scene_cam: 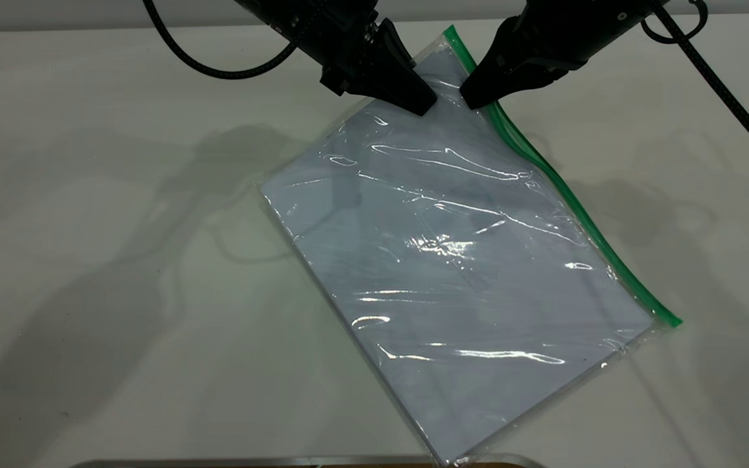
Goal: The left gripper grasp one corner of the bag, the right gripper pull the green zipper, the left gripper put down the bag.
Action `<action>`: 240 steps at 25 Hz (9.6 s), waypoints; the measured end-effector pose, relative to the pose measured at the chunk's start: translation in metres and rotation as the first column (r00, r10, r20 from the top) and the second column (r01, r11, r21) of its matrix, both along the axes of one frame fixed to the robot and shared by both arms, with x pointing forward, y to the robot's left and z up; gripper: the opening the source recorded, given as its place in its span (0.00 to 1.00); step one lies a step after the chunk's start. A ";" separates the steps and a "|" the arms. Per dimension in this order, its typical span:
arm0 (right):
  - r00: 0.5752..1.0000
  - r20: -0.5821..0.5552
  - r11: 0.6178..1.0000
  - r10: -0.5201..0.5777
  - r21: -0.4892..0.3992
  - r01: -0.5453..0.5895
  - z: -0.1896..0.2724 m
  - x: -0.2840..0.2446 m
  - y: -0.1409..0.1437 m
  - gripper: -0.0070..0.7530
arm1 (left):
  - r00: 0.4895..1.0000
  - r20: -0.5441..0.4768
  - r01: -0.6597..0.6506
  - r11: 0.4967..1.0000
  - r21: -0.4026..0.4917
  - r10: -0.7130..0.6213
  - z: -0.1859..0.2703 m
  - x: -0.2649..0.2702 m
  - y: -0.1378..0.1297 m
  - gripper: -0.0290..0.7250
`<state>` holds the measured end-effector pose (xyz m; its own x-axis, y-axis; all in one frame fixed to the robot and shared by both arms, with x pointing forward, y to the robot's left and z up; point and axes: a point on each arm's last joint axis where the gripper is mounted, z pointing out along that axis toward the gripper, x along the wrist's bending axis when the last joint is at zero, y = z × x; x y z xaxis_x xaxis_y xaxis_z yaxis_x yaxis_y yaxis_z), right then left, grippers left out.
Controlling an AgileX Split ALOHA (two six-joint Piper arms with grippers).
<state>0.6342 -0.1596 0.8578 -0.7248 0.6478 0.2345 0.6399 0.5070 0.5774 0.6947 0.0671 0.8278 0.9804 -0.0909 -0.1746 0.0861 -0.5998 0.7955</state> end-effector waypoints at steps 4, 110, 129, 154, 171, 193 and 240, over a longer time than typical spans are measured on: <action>1.000 0.000 1.000 -0.001 0.000 0.001 0.000 0.000 0.000 0.05 | 1.000 -0.006 -0.008 1.000 -0.007 0.008 0.001 0.002 0.003 0.11; 0.919 0.314 0.953 -0.237 -0.109 0.283 0.375 -0.128 -0.081 0.73 | 0.407 0.385 -0.889 0.263 0.374 0.828 0.336 -0.058 0.131 0.82; 0.901 0.321 0.951 -0.293 0.005 0.308 0.297 -0.336 -0.103 0.73 | 0.190 0.271 -0.937 0.092 0.337 0.944 0.358 -0.273 0.192 0.82; 0.793 0.490 0.920 -0.363 0.055 0.387 0.189 -0.411 -0.122 0.73 | 0.149 0.250 -0.965 0.086 0.246 0.957 0.234 -0.436 0.237 0.82; 0.786 0.486 0.913 -0.382 0.068 0.401 0.185 -0.409 -0.122 0.73 | 0.245 0.214 -0.947 0.186 0.262 0.945 0.216 -0.442 0.231 0.82; 0.786 0.485 0.913 -0.383 0.069 0.402 0.185 -0.409 -0.122 0.73 | 0.270 0.211 -0.940 0.209 0.271 0.939 0.205 -0.439 0.228 0.82; 0.681 0.471 0.797 -0.561 0.086 0.598 0.185 -0.405 -0.123 0.73 | 0.010 0.208 -1.000 0.004 0.031 0.978 0.205 -0.472 0.234 0.82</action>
<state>0.2289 -0.2822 1.0425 -0.2057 0.9753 -0.0800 0.4940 0.1741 0.8518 0.2222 0.3007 1.0323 0.0955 0.9950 0.0303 0.6237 -0.0835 0.7772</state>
